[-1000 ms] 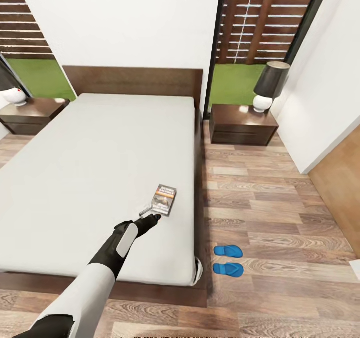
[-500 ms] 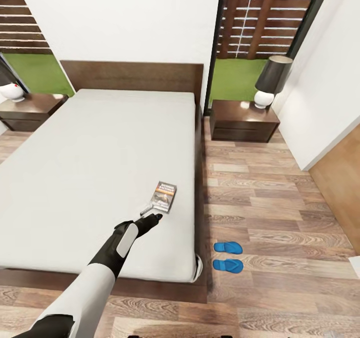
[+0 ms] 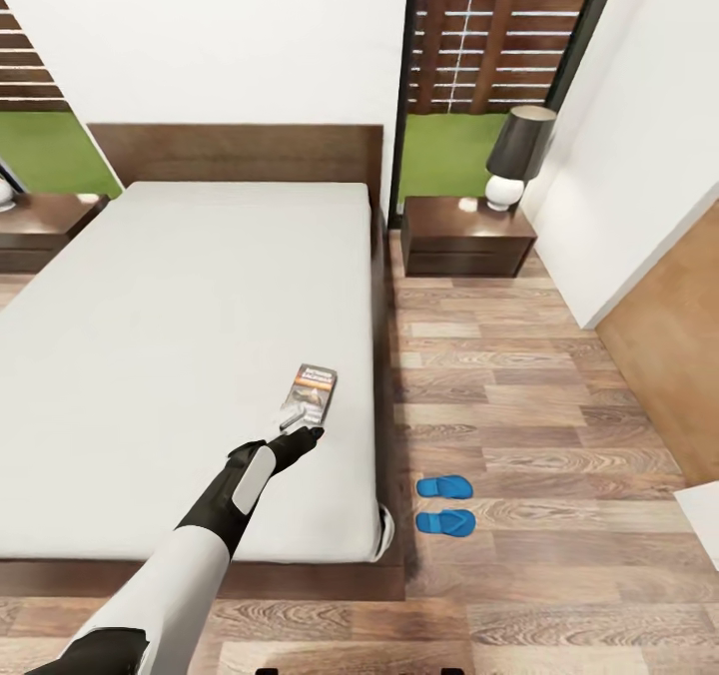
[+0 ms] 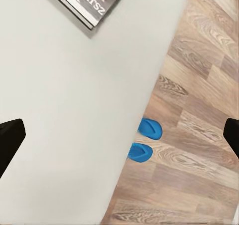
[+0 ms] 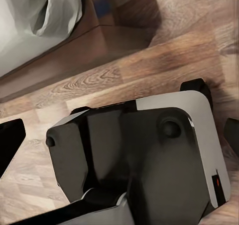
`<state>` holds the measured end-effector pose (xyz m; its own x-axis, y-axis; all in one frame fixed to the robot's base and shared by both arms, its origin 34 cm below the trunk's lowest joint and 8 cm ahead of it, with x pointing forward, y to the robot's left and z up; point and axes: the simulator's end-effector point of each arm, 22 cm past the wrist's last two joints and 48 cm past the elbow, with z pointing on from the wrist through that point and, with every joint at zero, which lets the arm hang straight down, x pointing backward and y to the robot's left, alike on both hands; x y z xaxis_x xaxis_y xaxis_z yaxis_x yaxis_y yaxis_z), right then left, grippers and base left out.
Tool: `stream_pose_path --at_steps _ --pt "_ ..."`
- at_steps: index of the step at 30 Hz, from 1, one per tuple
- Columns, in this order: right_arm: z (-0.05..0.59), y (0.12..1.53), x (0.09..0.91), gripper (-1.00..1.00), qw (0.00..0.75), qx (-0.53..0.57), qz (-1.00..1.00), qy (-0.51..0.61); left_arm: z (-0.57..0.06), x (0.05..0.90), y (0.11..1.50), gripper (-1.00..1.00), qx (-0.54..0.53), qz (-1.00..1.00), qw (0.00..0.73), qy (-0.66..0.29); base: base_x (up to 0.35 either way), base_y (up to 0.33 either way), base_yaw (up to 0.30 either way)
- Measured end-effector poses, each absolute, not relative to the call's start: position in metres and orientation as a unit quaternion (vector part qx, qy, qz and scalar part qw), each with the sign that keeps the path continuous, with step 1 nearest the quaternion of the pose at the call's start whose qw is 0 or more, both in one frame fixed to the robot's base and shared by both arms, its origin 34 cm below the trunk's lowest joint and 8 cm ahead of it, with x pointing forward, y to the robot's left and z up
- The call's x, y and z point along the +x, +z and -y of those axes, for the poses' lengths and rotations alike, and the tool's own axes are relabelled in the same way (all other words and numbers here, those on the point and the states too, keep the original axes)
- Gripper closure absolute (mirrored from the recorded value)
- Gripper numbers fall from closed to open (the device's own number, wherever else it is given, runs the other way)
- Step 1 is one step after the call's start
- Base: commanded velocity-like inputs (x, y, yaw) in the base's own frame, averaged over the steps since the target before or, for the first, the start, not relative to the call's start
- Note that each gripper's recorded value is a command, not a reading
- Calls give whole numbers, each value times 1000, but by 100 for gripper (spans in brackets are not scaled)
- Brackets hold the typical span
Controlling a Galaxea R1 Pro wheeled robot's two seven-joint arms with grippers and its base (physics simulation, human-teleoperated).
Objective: In the bedroom, move the book from the bed onto either nightstand, and place the two sandals side by side next to the bed.
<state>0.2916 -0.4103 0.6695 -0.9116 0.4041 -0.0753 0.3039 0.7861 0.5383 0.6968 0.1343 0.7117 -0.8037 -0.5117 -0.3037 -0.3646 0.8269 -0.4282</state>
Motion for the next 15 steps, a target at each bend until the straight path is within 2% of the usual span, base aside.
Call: stream_pose_path --at_steps 3,6,10,15 --pt "410 669 292 -100 94 188 -940 268 -134 697 712 -100 -235 -933 207 -177 0 0 -275" --pt "410 669 292 -100 94 188 -940 268 -135 697 712 -100 -235 -933 207 -177 0 0 -131" --pt "410 669 292 -100 93 188 -940 268 -135 697 712 -100 -235 -933 208 -176 0 0 -42" --pt "410 668 292 -100 97 184 -941 266 -136 696 709 -100 -236 -933 206 -176 0 0 42"
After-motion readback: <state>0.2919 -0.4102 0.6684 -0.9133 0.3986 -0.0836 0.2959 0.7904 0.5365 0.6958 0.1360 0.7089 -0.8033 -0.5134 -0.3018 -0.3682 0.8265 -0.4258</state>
